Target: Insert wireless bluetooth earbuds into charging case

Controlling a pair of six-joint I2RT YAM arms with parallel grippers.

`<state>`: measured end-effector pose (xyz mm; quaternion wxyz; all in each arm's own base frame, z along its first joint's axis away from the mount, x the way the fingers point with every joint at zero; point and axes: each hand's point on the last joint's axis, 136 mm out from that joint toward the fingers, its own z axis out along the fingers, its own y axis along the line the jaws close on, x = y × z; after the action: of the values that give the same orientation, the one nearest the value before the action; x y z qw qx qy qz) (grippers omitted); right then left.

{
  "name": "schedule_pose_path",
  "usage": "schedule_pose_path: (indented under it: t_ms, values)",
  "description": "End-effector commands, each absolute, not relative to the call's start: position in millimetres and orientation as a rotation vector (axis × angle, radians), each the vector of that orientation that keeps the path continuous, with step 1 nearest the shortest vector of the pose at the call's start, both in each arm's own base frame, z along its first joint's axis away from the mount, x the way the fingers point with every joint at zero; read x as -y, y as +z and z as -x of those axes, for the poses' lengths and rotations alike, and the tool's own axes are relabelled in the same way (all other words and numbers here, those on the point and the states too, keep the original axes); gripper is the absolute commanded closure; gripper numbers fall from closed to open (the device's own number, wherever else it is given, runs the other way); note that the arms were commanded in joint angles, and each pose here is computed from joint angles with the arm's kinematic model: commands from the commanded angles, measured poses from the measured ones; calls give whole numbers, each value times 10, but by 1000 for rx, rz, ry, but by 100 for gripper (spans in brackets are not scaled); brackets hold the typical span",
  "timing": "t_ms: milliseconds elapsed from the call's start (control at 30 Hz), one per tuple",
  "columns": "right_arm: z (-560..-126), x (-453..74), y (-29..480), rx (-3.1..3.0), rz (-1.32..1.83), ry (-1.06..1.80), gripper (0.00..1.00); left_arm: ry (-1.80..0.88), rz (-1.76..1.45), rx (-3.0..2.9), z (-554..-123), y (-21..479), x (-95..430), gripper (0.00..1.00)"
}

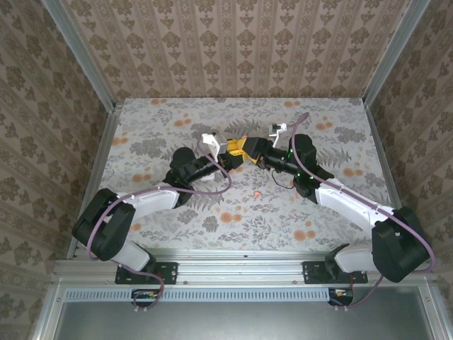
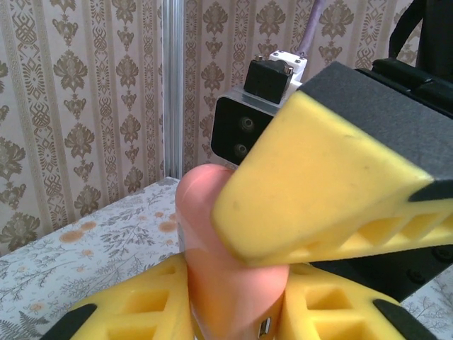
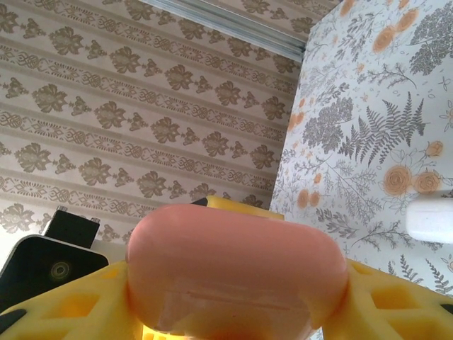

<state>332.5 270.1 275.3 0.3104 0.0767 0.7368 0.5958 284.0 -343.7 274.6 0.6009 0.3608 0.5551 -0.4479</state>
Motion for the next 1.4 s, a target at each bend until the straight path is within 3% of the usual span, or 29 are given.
schedule_pose_path:
  t_ms: [0,67,300,733,1367]
  values:
    - [-3244,-2725,2791,-1932,-132,1558,38,-1069,-833,-1239,-2811,2978,3430,76]
    - [-3238,-2659,2781,-1940,-93,1480,30,-1092,-826,-1241,-2825,3005,3397,77]
    - [-3122,-2280,2990,-1817,124,1169,23,-1213,-870,-1189,-2711,3186,3253,79]
    - [-2493,-2286,3304,-1458,907,932,34,-1365,-1020,-1069,-2240,3468,3191,80]
    - [-2430,-2541,3551,-1306,1181,1061,35,-1461,-1062,-969,-2084,3670,3223,80]
